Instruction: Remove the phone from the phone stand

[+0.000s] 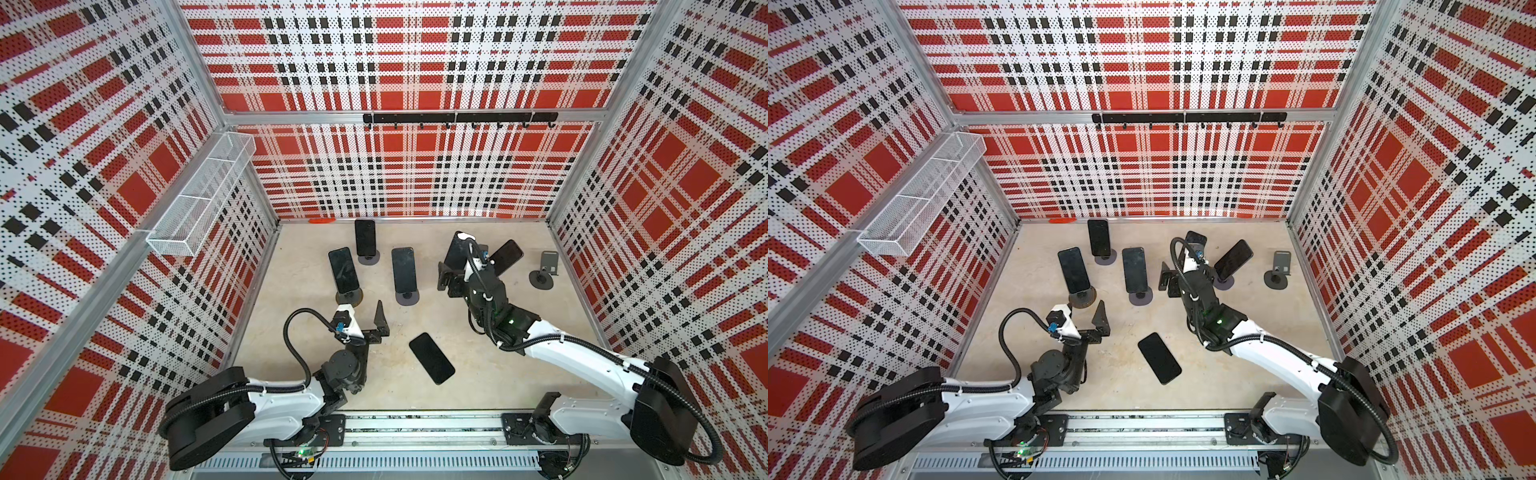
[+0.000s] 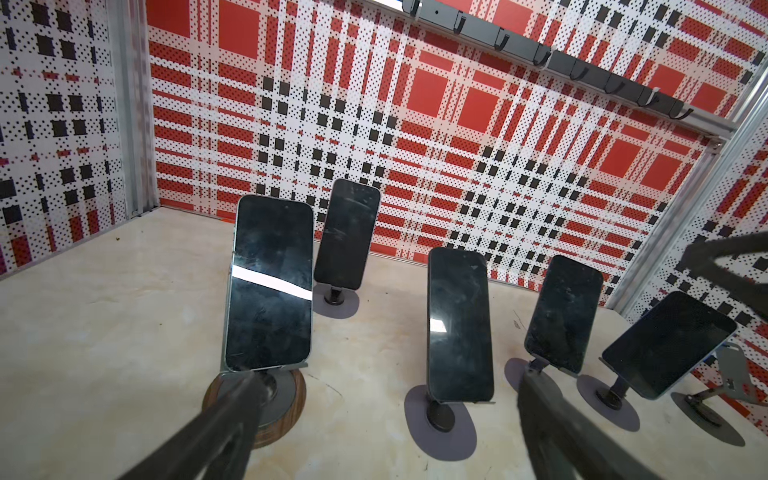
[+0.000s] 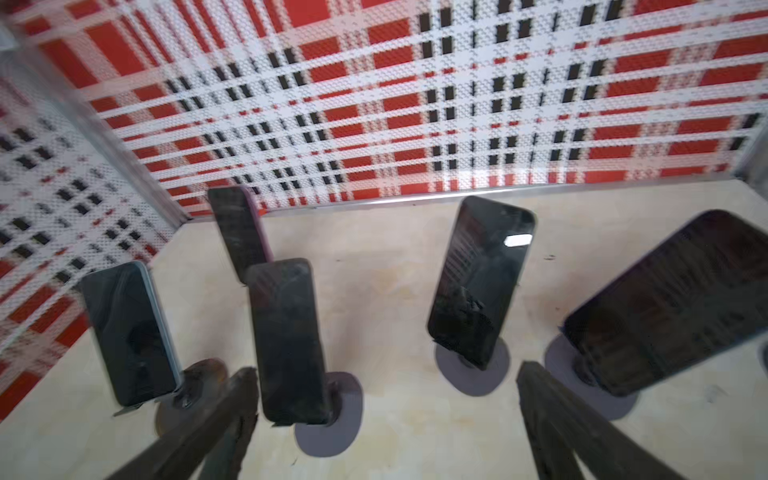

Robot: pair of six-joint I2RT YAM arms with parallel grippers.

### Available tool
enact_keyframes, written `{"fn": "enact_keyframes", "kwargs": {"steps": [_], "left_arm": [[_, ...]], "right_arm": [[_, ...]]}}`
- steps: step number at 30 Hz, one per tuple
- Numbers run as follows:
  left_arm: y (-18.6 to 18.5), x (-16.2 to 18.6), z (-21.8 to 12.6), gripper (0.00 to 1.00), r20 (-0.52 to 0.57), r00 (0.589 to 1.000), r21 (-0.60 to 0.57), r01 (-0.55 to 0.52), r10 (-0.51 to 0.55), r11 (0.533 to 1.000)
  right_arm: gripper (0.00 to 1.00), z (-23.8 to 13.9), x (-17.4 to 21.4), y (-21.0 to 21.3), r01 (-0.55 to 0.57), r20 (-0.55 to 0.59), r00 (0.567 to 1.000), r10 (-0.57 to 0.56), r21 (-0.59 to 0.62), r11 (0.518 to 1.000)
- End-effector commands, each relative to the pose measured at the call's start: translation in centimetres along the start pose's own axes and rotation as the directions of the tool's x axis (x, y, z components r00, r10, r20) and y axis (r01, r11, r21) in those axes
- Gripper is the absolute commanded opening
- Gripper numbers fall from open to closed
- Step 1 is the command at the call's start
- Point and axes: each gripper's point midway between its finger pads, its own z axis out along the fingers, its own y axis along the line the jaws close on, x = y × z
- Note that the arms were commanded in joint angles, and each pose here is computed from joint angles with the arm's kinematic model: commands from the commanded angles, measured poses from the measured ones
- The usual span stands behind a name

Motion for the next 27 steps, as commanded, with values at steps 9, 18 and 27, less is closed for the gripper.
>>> {"fn": "enact_keyframes", "kwargs": {"steps": [9,18,27], "left_arm": [[-0.8,-0.2,0.4,0.98,-0.01,1.0,0.019,0.003,-0.003,1.0],[-0.5,-0.2,0.0,0.98,-0.01,1.0,0.005,0.021,-0.021,1.0],[0.1,-0.2,-0.2,0.98,-0.005,1.0,-0.037,0.019,-0.019,0.999]], "right_arm": [[1.0,-0.6,-0.7,-13.0,-0.272,-0.03,0.934,0.357,0.59,0.76],[1.0,1.4,-2.0,-17.0,-0.364,-0.01,0.864,0.503,0.678,0.639],[1.0,5.2,-2.4,-17.8,-0.302,-0.082,0.859,0.505,0.715,0.63]]}}
